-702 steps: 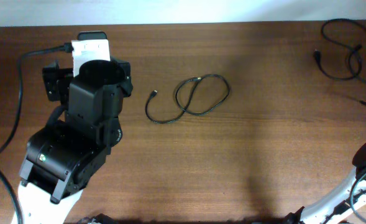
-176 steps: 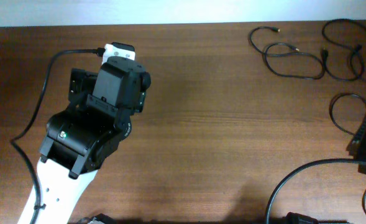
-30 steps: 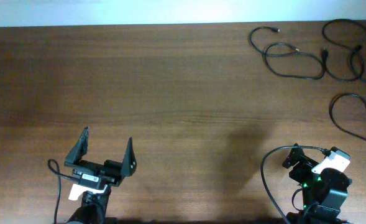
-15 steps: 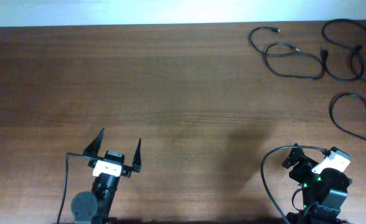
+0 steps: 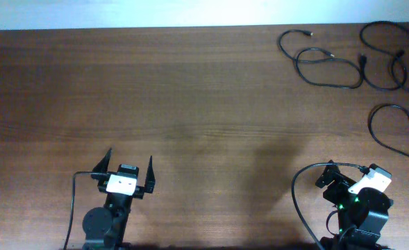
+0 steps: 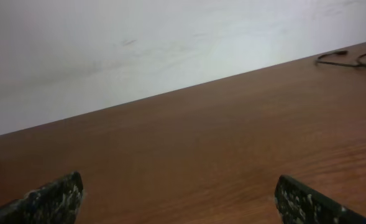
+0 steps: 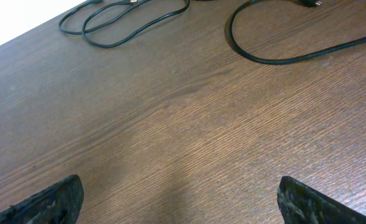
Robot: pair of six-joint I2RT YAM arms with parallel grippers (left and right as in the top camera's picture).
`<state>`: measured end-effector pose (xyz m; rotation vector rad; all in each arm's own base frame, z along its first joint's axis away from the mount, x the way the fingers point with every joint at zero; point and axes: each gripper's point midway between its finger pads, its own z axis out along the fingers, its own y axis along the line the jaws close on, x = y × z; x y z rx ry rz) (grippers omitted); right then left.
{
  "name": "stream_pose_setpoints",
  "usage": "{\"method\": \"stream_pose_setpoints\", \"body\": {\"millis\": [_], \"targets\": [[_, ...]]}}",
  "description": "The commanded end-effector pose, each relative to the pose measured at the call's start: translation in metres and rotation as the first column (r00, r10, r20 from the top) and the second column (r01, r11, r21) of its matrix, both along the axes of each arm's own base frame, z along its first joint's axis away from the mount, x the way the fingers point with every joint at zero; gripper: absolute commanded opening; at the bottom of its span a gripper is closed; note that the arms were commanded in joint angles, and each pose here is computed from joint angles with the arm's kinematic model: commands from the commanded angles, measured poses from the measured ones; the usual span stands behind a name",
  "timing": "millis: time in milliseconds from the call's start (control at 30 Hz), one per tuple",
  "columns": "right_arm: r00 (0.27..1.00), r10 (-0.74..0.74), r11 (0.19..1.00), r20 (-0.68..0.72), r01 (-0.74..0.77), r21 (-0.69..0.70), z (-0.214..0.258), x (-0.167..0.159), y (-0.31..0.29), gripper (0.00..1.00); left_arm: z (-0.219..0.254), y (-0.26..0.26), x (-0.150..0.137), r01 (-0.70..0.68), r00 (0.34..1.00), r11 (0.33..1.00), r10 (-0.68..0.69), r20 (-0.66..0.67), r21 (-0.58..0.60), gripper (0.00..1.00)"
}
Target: Untangle cables
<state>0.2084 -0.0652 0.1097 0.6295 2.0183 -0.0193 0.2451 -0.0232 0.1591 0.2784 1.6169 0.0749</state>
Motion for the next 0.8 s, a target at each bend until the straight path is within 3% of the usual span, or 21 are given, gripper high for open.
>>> {"method": "stream_pose_setpoints", "body": {"millis": [0,367,500,767], "targets": [[1.000,0.008,1.000,0.004,-0.008,-0.004,0.000,0.001,0.001,0.99,-0.002,0.012,0.001,-0.058,0.998,0.998,0.058,-0.006,0.018,0.99],[1.000,0.008,1.000,0.004,-0.008,-0.004,0.000,0.001,0.001,0.99,-0.002,0.013,0.001,-0.066,0.998,0.996,0.066,-0.014,-0.059,0.99],[1.000,0.008,1.000,0.004,-0.008,-0.004,0.000,0.001,0.001,0.99,-0.003,0.026,0.001,-0.152,0.988,0.972,0.148,-0.034,-0.179,0.99],[1.000,0.009,1.000,0.004,-0.009,-0.004,0.000,0.001,0.002,0.99,-0.003,0.030,0.001,-0.173,0.985,0.963,0.169,-0.037,-0.206,0.99]]}}
